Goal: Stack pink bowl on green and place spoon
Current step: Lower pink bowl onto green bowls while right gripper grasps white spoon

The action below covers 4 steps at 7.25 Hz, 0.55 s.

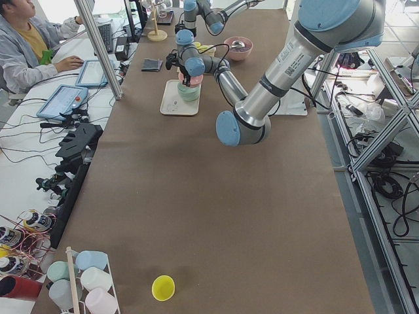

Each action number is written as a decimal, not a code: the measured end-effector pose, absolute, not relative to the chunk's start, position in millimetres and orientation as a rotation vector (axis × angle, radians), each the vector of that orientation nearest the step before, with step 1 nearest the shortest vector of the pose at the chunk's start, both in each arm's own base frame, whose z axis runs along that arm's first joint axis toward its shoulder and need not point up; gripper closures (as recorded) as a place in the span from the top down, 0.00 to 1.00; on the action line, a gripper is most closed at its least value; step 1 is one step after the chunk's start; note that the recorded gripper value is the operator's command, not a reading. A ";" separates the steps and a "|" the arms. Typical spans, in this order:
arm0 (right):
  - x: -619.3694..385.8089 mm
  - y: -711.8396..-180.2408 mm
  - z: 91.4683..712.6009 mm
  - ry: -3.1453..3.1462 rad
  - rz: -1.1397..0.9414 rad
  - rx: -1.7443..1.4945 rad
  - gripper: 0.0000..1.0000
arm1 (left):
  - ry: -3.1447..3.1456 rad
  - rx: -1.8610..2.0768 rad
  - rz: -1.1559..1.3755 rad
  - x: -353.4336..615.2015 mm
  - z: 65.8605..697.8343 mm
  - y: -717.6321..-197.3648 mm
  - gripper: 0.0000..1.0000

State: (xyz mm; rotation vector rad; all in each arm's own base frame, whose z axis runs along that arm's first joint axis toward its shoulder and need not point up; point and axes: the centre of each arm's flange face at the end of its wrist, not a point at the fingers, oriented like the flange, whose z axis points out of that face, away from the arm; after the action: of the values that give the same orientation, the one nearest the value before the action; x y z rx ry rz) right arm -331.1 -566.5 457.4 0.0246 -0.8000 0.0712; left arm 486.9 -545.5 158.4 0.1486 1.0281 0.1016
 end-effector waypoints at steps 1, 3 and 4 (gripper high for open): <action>-338.4 -563.7 459.5 -0.794 0.072 0.018 1.00 | 1.026 0.153 0.104 492.2 161.6 -549.3 0.00; -349.5 -558.5 463.8 -0.784 0.065 0.009 1.00 | 1.023 0.172 0.101 498.1 164.9 -554.5 0.00; -353.7 -556.5 466.3 -0.780 0.061 0.003 0.58 | 1.024 0.184 0.100 500.4 166.3 -555.8 0.44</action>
State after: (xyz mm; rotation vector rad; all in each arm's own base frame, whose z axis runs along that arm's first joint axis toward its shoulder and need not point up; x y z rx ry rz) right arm -353.7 -556.5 466.3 0.0030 -0.7804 0.0606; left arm 500.4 -555.8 166.3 0.1835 1.0242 0.0999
